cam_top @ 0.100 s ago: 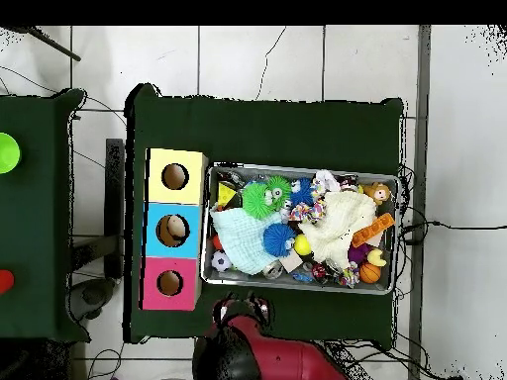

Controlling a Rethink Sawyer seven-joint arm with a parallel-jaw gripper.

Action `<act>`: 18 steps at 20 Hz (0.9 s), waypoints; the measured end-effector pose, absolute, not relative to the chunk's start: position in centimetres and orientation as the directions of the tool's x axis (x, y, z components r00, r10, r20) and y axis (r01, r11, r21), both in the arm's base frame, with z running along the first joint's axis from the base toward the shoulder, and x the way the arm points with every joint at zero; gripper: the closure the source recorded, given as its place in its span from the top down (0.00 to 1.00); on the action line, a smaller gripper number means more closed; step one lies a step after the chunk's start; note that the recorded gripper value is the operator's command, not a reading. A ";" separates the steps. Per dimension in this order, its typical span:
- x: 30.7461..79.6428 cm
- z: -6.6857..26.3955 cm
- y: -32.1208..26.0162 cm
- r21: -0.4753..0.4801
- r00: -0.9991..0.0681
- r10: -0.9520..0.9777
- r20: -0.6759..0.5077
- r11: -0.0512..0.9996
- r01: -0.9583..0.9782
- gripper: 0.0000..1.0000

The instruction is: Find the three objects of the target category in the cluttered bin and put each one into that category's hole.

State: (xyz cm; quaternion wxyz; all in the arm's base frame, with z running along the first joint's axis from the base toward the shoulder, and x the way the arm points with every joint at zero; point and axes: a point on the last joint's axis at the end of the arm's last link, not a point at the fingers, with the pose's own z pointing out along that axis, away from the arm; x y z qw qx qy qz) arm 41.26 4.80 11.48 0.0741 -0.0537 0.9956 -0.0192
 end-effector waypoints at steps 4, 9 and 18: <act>40.6 10.3 5.9 -0.045 -0.979 -0.141 -0.148 0.990 -0.136 1.00; 39.7 9.0 7.2 -0.043 -0.976 -0.168 -0.141 0.986 -0.163 1.00; 37.9 6.2 8.0 -0.041 -0.974 -0.182 -0.134 0.983 -0.178 1.00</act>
